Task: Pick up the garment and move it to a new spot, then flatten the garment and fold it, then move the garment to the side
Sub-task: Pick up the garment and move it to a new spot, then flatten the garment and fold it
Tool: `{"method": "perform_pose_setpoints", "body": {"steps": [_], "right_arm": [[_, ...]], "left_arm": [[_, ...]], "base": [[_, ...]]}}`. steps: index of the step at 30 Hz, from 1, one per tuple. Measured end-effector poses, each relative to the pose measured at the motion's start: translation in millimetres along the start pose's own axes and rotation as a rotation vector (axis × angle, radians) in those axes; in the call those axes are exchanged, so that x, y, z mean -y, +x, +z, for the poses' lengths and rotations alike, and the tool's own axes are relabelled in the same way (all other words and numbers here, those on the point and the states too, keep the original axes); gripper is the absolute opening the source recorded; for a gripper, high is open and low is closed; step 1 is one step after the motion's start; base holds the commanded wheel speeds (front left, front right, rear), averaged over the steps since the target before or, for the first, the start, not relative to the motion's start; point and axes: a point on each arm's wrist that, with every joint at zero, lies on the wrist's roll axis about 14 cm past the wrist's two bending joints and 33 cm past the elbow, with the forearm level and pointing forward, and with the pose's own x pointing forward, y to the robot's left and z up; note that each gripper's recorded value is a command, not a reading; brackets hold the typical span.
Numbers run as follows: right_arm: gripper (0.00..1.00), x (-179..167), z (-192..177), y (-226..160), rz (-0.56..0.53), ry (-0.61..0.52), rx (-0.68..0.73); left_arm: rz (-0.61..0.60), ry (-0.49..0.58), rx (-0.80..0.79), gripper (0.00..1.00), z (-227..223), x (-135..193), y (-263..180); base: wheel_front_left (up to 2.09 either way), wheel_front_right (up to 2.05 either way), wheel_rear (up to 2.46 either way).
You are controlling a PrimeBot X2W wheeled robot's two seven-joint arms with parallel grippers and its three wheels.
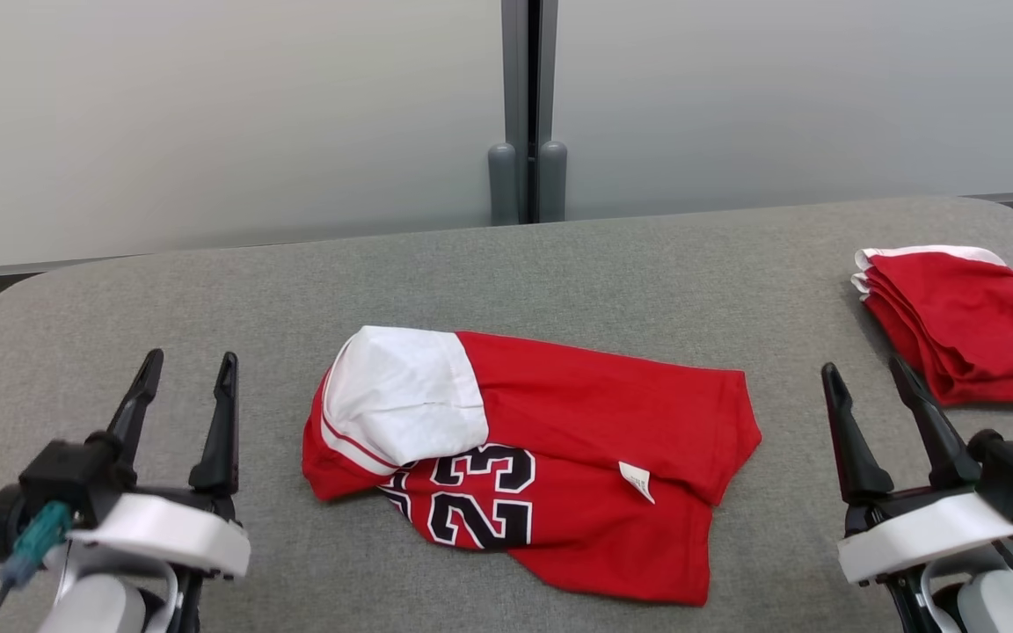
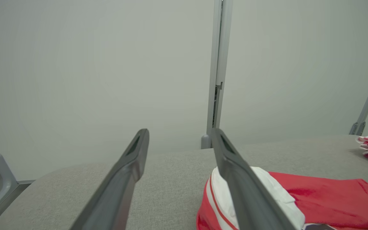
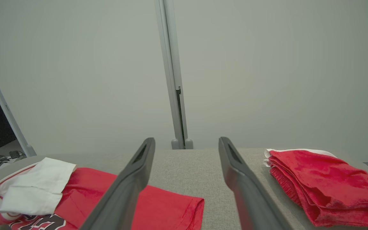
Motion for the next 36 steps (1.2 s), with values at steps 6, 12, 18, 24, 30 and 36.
{"method": "perform_pose_setpoints", "body": {"steps": [6,12,18,24,30,36], "right_arm": [[1.0,5.2,-11.7,-11.5,-0.039,0.028,-0.028],[1.0,7.5,-25.8,-23.3,-0.06,0.04,-0.069],[1.0,9.0,-24.7,-27.2,-0.07,0.04,-0.065],[1.0,8.3,-23.8,-28.5,-0.062,0.023,-0.066],[1.0,-20.6,-70.1,-36.8,0.031,0.055,-0.285],[1.0,-34.1,-112.8,-38.9,0.077,0.078,-0.528]], "left_arm": [[0.068,-0.035,0.084,1.0,20.7,6.1,-31.3],[0.098,-0.036,0.065,1.0,10.2,14.6,-49.6],[0.111,-0.022,0.055,1.0,4.9,16.7,-56.3],[0.12,-0.023,0.053,1.0,3.1,15.5,-59.9],[0.124,-0.025,0.049,1.0,1.4,13.3,-63.3],[0.14,-0.027,0.043,1.0,-0.8,7.9,-70.2]], "base": [[0.0,0.0,0.0],[0.0,0.0,0.0],[0.0,0.0,0.0],[0.0,0.0,0.0],[0.0,0.0,0.0],[0.0,0.0,0.0]]}}
